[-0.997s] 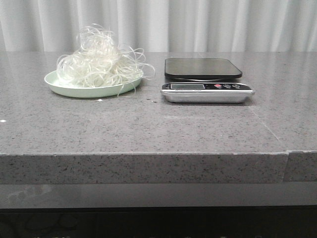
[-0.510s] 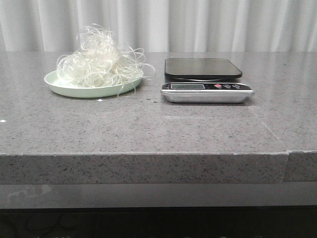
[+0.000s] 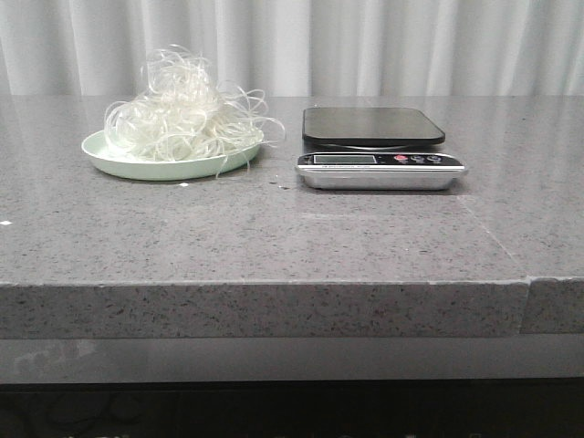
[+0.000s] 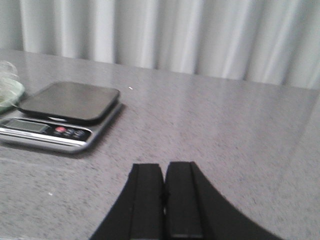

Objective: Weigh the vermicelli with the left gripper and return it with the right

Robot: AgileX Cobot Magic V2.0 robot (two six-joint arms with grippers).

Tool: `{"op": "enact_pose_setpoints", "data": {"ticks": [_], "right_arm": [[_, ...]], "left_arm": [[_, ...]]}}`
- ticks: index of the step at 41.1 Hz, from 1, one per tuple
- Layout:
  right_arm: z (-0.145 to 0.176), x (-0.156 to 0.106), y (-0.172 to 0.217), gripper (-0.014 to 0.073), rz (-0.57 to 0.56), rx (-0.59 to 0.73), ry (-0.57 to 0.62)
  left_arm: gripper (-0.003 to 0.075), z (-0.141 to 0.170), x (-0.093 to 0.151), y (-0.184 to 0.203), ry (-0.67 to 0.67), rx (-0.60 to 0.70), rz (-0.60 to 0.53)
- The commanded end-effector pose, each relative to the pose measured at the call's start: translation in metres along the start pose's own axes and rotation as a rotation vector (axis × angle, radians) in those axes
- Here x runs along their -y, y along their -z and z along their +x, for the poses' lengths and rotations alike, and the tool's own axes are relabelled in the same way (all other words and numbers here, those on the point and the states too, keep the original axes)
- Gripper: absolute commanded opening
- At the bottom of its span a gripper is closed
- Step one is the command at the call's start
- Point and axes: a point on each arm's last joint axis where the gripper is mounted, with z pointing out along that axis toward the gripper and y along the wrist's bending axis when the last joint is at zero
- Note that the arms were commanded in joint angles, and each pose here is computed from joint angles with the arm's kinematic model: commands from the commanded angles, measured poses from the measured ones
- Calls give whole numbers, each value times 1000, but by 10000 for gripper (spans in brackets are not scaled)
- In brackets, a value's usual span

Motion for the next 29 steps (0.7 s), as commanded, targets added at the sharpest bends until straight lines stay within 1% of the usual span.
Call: {"op": "enact_pose_setpoints", "data": {"ticks": [1,6,10,23,29], "right_arm": [[2,2,0,145,35,111,7],[24,1,-4,145,35,113,-5],[36,1,-7,145,37,135,-21],[33,1,-6,145,39,159,-26],[30,2,-6,145,42,192,-32]], "left_arm": [[141,-7,0,2,11,99,1],[141,-7,0,2,11,99,1],[141,-7,0,2,11,99,1],[141,-7,0,2,11,99,1],[141,-7,0,2,11,99,1]]}}
